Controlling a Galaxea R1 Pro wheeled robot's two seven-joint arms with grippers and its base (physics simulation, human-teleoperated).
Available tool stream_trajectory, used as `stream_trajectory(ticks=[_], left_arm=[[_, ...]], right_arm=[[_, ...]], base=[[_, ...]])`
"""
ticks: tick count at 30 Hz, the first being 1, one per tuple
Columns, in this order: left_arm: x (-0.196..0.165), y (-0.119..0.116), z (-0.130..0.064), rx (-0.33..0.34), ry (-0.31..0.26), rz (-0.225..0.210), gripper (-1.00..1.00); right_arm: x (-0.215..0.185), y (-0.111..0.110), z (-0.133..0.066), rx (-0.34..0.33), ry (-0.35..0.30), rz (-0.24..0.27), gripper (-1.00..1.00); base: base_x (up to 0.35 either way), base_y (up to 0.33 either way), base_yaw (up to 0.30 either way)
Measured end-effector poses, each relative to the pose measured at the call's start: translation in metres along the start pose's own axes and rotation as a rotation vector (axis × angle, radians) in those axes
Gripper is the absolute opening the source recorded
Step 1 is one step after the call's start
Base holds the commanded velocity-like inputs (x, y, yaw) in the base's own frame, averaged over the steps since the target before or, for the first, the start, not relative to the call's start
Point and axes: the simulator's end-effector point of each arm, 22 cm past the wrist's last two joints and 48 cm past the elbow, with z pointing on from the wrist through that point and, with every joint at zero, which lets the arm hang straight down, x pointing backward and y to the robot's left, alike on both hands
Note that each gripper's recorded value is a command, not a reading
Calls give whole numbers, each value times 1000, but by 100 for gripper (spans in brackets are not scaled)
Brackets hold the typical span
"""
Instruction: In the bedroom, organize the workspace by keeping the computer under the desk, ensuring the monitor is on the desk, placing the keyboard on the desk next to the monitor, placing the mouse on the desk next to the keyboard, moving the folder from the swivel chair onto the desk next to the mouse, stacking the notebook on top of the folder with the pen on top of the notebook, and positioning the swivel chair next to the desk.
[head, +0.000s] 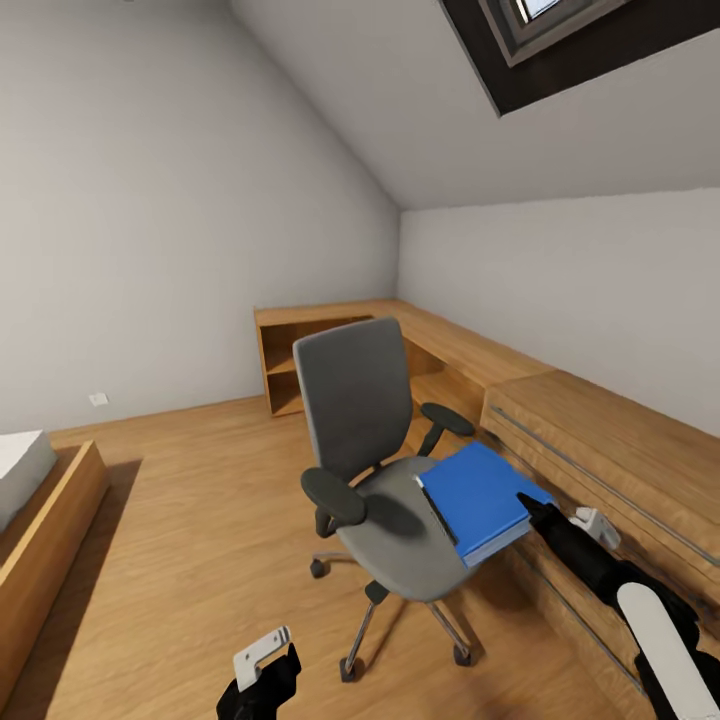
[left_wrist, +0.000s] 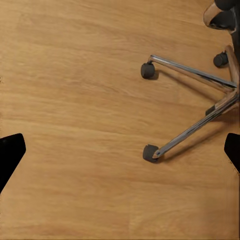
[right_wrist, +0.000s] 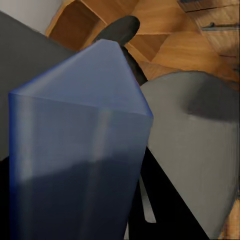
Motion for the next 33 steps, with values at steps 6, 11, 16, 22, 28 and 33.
stream_trajectory(ticks=[6,11,16,22,28,33], left_arm=[[-10,-8,-10,4,-6,5,100],[-18,-12,-16,8,-6,11,100],[-25,-15,-22,9,-4,13,100],[-33,-19,-29,10,-2,15,100],[-41,-22,-36,11,-1,15,100],[-49,-23,-41,10,-3,14,100]], right_arm=[[9,18,-11,-64,145,128,-100],[3,39,-20,-143,189,159,-100],[-13,49,-29,-194,196,186,-100],[-28,53,-37,-202,198,204,-100],[-34,62,-40,-208,206,208,-100],[-40,70,-42,-212,208,210,-100]], base=[[0,0,0],[0,0,0],[0,0,0],[0,0,0],[-16,0,0],[-210,17,0]])
